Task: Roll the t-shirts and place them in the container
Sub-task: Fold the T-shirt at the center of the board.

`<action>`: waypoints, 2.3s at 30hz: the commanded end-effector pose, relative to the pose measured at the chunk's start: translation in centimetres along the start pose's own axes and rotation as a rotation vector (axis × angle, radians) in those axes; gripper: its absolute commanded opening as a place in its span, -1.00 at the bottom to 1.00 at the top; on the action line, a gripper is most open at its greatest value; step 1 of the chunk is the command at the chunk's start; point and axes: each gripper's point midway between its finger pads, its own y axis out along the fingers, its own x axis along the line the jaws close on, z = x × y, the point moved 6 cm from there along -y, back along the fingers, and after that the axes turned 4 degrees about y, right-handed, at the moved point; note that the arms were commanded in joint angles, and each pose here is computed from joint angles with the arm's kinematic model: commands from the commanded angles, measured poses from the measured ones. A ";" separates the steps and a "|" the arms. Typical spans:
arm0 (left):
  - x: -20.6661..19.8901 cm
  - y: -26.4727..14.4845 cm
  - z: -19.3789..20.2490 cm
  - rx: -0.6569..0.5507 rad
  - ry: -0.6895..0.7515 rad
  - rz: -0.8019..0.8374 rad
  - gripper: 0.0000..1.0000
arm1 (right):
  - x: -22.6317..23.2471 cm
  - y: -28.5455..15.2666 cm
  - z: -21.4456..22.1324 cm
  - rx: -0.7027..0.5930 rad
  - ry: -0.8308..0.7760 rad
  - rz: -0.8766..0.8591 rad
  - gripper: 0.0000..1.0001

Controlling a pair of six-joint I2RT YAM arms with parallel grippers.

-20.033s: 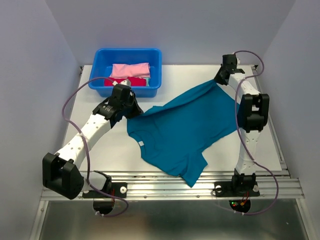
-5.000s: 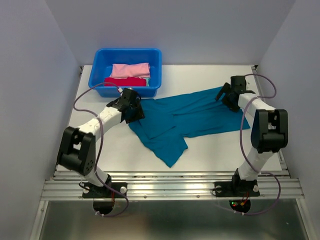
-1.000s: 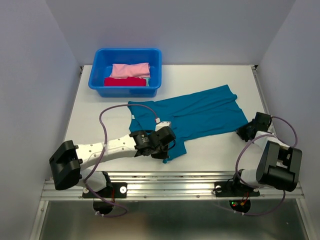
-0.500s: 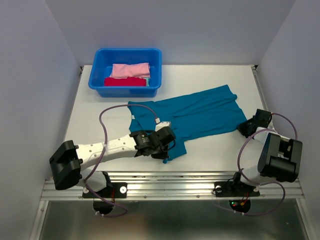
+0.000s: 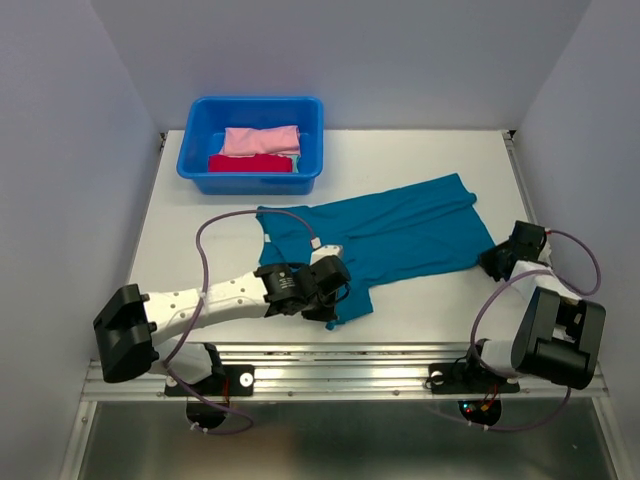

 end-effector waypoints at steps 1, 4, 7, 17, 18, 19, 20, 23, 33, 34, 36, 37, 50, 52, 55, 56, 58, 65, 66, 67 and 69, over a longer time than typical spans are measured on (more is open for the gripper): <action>0.5 -1.0 0.8 0.006 0.006 0.014 -1.00 | -1.4 -1.3 0.2 -0.029 -0.005 0.049 -0.99; 0.2 -1.3 1.0 0.013 0.010 0.027 -1.00 | -1.7 -2.3 0.6 -0.020 -0.031 0.040 -0.99; -0.2 -1.6 1.0 0.009 0.017 0.080 -1.00 | -1.5 -3.0 0.2 -0.041 -0.042 0.030 -0.99; 0.5 -2.7 -3.4 -0.115 -0.018 0.011 -1.00 | 1.8 -4.0 -2.3 -0.095 -0.029 -0.052 -0.99; 1.0 -2.7 -4.1 -0.136 -0.036 -0.001 -1.00 | 2.0 -4.0 -2.5 -0.097 -0.029 -0.054 -0.99; 1.1 -2.7 -4.1 -0.139 -0.032 0.000 -1.00 | 2.4 -4.1 -2.8 -0.106 -0.029 -0.064 -0.99; 1.6 -2.6 -4.8 -0.155 -0.053 -0.008 -1.00 | 3.2 -4.2 -3.0 -0.092 -0.030 -0.094 -0.99; 2.9 -2.7 -6.4 -0.187 -0.067 -0.028 -1.00 | 4.0 -4.1 -3.7 -0.095 -0.033 -0.102 -0.99; 5.3 -3.1 -10.8 -0.274 -0.131 -0.041 -1.00 | 6.4 -3.3 -5.3 -0.080 -0.036 -0.135 -0.99; 5.2 -3.2 -10.9 -0.274 -0.131 -0.035 -1.00 | 6.4 -3.1 -5.3 -0.074 -0.036 -0.133 -0.99; 5.0 -3.3 -10.4 -0.242 -0.114 -0.010 -1.00 | 6.2 -3.1 -5.1 -0.064 -0.044 -0.130 -0.99; 5.1 -3.3 -9.9 -0.213 -0.106 -0.007 -1.00 | 5.7 -3.1 -4.7 -0.053 -0.052 -0.113 -0.99; 5.6 -3.5 -4.3 -0.022 -0.053 0.096 -1.00 | -1.4 -4.1 -0.9 -0.020 -0.096 0.136 -0.03; 5.7 -3.8 -4.3 -0.033 -0.054 0.090 -1.00 | -1.7 -3.7 -1.0 -0.019 -0.104 0.165 -0.03; 5.9 -4.4 -4.4 -0.047 -0.053 0.081 -1.00 | -2.1 -2.8 -0.9 0.001 -0.108 0.203 -0.03; 6.0 -4.8 -4.4 -0.056 -0.051 0.076 -1.00 | -2.0 -2.7 -1.1 -0.007 -0.109 0.209 -0.01; 6.2 -5.1 -4.2 -0.061 -0.053 0.074 -1.00 | -2.1 -2.5 -1.4 -0.010 -0.102 0.219 0.00; 6.8 -6.0 -2.7 -0.051 -0.058 0.089 -1.00 | -2.4 -1.5 -1.6 -0.022 -0.100 0.249 0.04; 6.8 -5.9 -2.5 -0.045 -0.059 0.097 -1.00 | -2.4 -1.4 -1.6 -0.019 -0.095 0.250 0.01; 7.0 -5.6 -2.1 -0.035 -0.059 0.099 -1.00 | -2.6 -1.2 -1.4 -0.014 -0.095 0.252 -0.03; 7.0 -5.6 -1.8 -0.029 -0.068 0.108 -1.00 | -2.7 -0.9 -1.1 -0.012 -0.082 0.244 -0.14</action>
